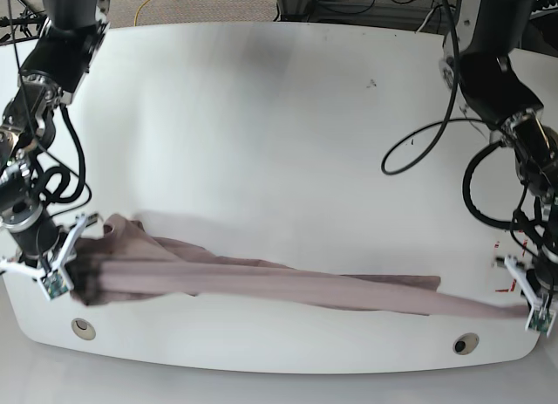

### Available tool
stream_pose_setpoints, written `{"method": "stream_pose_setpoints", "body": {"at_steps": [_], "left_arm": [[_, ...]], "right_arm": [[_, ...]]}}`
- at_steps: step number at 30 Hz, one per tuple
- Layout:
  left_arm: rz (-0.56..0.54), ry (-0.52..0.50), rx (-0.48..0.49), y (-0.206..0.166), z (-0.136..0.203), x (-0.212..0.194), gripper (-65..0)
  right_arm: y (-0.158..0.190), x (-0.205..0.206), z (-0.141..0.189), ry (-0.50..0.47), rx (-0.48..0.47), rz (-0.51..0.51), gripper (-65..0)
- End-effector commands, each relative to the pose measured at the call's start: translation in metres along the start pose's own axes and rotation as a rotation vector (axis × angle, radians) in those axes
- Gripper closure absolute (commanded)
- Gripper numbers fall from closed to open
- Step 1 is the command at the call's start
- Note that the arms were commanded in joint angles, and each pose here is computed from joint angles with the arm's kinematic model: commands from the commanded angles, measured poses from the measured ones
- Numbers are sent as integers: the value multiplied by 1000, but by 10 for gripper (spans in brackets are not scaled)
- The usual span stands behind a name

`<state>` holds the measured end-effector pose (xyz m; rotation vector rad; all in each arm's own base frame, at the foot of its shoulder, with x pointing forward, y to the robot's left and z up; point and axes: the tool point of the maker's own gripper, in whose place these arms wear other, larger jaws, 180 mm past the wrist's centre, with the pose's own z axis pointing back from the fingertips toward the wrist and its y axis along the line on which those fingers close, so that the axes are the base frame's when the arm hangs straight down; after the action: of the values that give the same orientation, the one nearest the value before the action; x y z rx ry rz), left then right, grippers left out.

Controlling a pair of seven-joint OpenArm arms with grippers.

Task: Fold the T-shirt properly
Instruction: 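Lay the held shirt edge back across the table with both grippers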

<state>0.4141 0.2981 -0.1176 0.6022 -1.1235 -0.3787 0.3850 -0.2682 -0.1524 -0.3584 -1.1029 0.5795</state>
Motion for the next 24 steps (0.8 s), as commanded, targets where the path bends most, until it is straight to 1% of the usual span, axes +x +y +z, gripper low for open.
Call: {"method": "stream_pose_setpoints", "body": {"at_steps": [1, 4, 9, 10, 11, 14, 24], "left_arm": [[9, 39, 24, 3, 9, -28, 0], [5, 124, 11, -8, 19, -68, 0], [-15, 250, -14, -22, 40, -125, 0], [-19, 265, -19, -24, 42, -131, 0], [-27, 300, -35, -30, 48, -145, 0], [-44, 370, -62, -40, 60, -174, 0], [-75, 564, -100, -47, 105, -247, 0]], "right_arm": [[12, -17, 7, 17, 5, -27, 0], [34, -52, 11, 90, 44, -75, 0], [62, -98, 24, 188, 82, -153, 0], [65, -103, 25, 198, 87, -163, 0], [76, -112, 28, 217, 102, -187, 0], [96, -131, 35, 267, 134, -220, 0], [145, -180, 65, 402, 217, -298, 0]]}}
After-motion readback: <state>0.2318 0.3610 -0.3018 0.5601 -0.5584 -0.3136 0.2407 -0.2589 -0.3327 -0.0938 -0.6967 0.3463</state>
